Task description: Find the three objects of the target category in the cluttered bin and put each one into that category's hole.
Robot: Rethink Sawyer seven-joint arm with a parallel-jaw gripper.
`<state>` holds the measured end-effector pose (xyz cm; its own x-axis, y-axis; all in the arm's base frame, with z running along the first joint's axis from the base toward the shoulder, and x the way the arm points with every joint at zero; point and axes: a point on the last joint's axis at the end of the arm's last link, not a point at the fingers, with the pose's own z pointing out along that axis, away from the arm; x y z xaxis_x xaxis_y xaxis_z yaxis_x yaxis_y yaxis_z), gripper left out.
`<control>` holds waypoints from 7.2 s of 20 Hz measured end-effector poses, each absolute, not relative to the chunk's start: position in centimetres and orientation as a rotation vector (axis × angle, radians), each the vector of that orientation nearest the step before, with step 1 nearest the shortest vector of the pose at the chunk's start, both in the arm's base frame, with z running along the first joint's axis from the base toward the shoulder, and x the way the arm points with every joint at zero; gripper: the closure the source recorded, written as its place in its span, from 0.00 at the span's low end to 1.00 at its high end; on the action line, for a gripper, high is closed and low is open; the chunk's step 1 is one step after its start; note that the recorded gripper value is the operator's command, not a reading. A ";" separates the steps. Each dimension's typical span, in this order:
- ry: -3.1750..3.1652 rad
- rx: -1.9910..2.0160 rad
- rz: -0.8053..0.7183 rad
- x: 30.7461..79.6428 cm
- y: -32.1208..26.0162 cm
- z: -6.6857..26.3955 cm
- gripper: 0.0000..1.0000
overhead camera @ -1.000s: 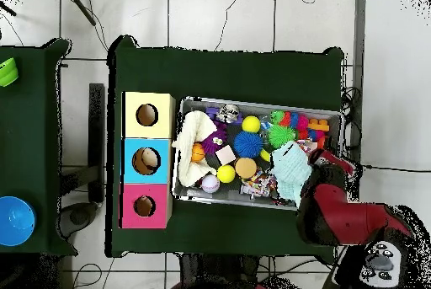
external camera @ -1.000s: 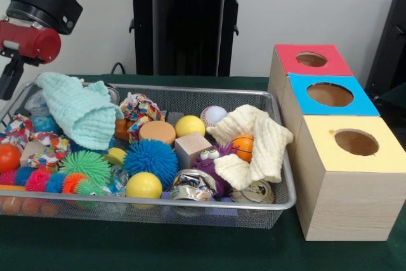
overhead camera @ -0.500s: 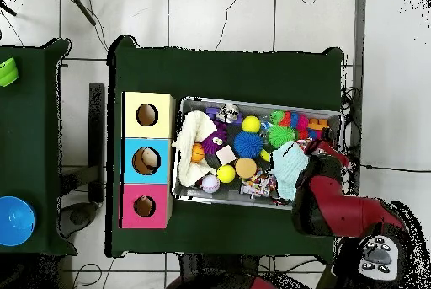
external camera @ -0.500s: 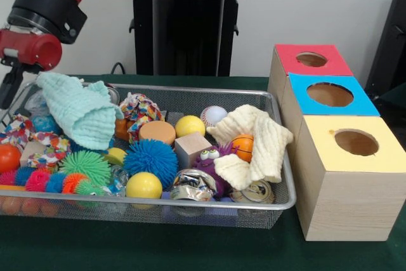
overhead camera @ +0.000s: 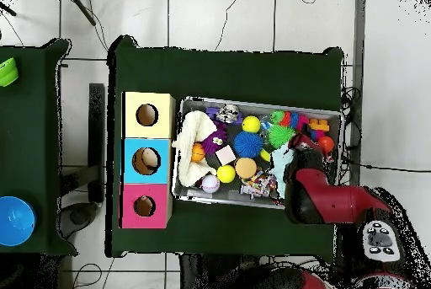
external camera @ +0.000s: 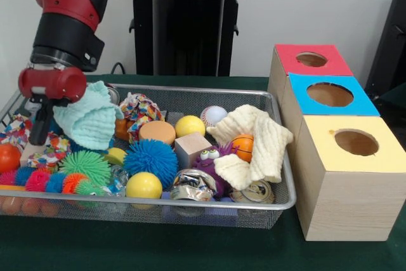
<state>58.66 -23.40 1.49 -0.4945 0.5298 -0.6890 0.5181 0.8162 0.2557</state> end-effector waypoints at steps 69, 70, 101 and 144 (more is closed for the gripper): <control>2.926 1.335 -0.235 53.7 -15.9 4.9 1.00; 2.920 1.318 -0.253 53.7 -16.2 5.2 1.00; 2.606 0.568 -0.374 58.4 -18.5 1.8 1.00; 2.580 1.350 -0.006 52.2 -22.2 -2.9 0.00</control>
